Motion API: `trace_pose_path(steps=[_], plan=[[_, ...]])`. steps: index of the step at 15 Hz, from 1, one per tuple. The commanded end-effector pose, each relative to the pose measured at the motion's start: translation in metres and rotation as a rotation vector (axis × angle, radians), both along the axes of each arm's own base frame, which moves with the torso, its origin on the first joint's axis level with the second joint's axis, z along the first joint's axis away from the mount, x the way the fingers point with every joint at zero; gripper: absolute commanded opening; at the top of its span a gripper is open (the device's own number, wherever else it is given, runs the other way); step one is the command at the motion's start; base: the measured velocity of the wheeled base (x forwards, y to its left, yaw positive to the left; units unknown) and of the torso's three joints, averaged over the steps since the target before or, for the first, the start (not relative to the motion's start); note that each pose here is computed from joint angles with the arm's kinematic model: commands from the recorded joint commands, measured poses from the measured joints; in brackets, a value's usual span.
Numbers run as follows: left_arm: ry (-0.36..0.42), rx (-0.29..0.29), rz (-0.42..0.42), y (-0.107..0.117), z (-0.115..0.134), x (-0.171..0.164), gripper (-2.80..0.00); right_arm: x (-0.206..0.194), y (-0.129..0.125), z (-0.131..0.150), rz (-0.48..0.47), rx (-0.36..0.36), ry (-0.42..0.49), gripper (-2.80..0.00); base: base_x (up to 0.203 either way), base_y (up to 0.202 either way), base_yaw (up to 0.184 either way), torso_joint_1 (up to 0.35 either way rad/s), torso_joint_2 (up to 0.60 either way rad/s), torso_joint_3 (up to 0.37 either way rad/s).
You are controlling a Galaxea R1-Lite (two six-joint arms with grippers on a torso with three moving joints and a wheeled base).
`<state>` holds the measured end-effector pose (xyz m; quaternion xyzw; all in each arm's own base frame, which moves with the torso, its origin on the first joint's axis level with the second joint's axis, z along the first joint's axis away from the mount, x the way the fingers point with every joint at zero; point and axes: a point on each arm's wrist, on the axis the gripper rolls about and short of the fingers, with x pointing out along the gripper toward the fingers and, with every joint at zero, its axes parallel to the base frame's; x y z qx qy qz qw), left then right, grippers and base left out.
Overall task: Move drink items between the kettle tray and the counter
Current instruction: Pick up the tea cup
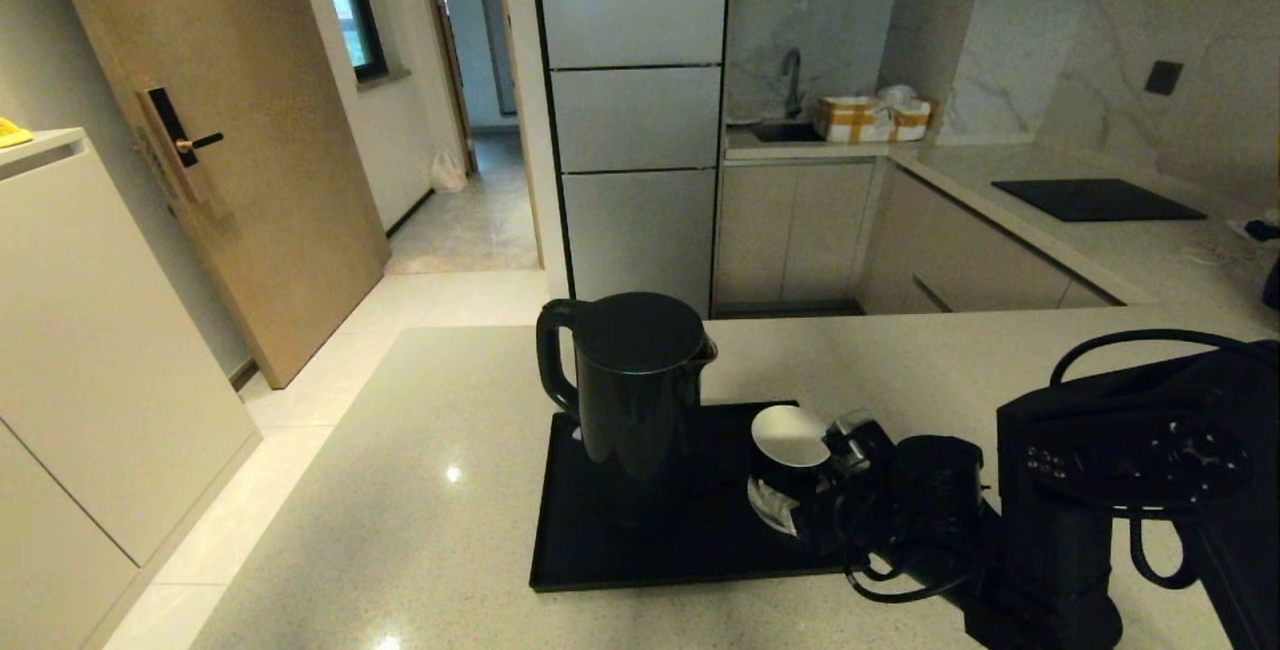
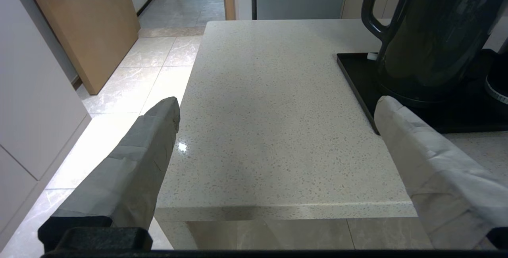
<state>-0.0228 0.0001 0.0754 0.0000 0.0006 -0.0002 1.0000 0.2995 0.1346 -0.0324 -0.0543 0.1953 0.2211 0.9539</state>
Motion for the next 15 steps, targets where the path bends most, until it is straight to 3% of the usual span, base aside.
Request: trace_pose_path(steps=[1, 15], plan=[[-0.001, 0.0, 0.002, 0.0, 0.0001, 0.0, 0.0, 0.0039, 0.0017, -0.0003, 0.005, -0.006, -0.022, 0.0, 0.0, 0.0, 0.0, 0.0, 0.0, 0.0], [-0.001, 0.0, 0.0, 0.0, 0.0001, 0.0, 0.0, 0.013, 0.0057, -0.007, 0.01, -0.019, -0.044, 0.0, 0.0, 0.0, 0.0, 0.0, 0.0, 0.0]])
